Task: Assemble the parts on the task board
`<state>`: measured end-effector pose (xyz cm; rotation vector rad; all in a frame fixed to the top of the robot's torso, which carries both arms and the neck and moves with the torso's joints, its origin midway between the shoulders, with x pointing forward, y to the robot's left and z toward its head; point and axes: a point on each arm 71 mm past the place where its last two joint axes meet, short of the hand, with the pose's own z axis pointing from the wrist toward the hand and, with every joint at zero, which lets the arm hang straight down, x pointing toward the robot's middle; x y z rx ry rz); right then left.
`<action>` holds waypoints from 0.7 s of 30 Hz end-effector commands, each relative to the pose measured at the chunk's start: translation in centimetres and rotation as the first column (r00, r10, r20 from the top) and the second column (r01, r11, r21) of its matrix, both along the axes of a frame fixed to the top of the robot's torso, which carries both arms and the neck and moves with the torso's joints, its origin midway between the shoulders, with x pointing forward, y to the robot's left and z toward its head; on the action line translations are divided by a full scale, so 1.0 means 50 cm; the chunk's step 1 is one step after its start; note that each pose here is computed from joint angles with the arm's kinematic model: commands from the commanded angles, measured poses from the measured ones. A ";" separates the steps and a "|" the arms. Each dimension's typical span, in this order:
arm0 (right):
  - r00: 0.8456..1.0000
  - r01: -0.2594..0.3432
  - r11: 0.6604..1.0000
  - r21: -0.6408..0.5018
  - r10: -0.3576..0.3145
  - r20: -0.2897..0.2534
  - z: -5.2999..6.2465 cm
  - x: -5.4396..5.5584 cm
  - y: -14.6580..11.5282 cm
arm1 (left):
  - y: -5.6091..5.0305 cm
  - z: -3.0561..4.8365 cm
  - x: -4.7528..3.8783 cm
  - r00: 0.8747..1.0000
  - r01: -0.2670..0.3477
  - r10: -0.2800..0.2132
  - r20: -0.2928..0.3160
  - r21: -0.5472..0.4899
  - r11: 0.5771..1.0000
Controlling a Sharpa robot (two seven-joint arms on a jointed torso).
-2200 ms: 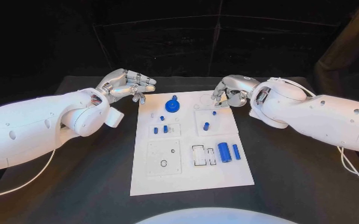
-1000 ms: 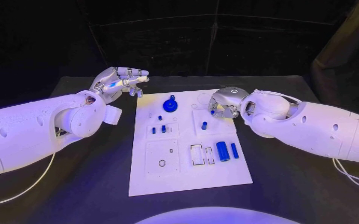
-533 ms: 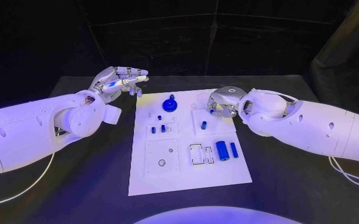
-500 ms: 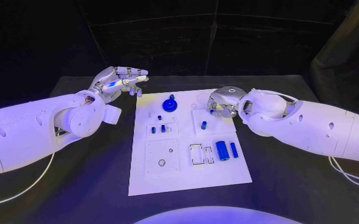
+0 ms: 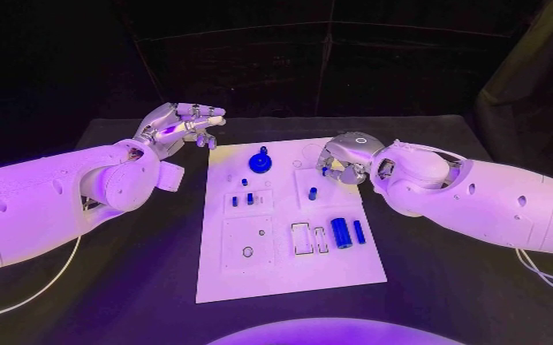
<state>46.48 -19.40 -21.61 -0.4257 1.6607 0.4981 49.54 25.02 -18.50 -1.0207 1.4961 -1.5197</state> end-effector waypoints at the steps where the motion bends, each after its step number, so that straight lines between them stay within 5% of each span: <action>1: 0.996 -0.020 0.994 0.111 0.011 0.084 0.026 -0.010 0.003 | 0.003 0.001 0.002 1.000 -0.008 0.008 -0.001 -0.003 1.000; 11: 0.992 -0.063 0.975 0.215 0.037 0.123 0.057 -0.049 0.005 | 0.005 0.000 0.004 1.000 -0.014 0.014 -0.003 0.002 1.000; 21: 0.984 -0.177 0.939 0.294 0.166 0.063 0.071 -0.097 0.094 | -0.002 0.000 0.006 1.000 -0.007 0.007 -0.004 0.000 1.000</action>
